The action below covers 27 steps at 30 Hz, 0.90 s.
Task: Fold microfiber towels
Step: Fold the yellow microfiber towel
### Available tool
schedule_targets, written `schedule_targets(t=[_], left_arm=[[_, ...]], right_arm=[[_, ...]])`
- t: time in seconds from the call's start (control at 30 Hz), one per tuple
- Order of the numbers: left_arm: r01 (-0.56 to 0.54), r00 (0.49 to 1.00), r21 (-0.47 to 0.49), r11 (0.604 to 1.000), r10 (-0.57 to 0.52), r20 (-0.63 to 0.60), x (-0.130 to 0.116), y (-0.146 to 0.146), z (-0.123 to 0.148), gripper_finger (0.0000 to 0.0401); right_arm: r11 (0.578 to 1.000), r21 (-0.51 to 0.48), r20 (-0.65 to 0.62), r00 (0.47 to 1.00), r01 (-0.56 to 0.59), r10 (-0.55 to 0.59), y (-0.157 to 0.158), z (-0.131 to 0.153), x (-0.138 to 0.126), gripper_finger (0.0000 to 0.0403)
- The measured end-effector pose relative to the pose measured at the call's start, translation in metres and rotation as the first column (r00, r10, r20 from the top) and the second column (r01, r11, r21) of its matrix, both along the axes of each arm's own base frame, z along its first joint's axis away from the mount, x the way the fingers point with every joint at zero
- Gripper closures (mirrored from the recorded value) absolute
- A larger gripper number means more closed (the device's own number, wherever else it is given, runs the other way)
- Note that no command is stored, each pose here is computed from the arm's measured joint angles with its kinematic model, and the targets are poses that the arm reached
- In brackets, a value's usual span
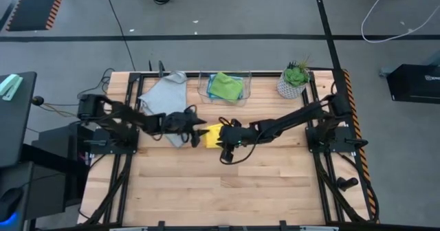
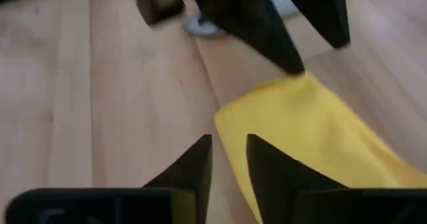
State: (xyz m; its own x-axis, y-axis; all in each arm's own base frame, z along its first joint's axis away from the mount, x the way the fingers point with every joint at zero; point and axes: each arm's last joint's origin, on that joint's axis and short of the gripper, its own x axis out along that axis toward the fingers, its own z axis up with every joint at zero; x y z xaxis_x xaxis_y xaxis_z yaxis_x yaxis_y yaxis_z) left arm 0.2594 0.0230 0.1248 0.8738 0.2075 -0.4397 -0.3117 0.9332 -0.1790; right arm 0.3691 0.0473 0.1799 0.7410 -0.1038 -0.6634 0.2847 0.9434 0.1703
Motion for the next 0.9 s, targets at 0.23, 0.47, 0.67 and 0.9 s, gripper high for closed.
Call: schedule_targets(t=[0.23,0.47,0.67,0.9], left_arm=[[0.106,0.983,-0.028,0.994,-0.109,-0.145,0.025,0.017,-0.011,0.0138],[0.181,0.969,-0.078,0.981,-0.191,-0.156,0.034,0.021,-0.015,0.0213],[0.207,0.959,-0.064,0.976,-0.215,-0.182,0.033,0.019,-0.016,0.0360],[0.219,0.957,-0.074,0.973,-0.229,-0.177,0.033,0.008,-0.012,0.0371]], right_arm=[[0.999,-0.018,0.038,0.999,-0.032,0.033,0.004,0.022,-0.008,0.0257],[0.998,-0.049,0.030,0.999,-0.036,0.038,0.002,0.028,-0.012,0.0250],[0.997,-0.081,-0.042,0.999,0.010,-0.013,-0.002,0.022,-0.017,0.0253],[0.980,-0.077,-0.136,0.972,0.182,-0.191,-0.022,0.015,-0.025,0.0236]])
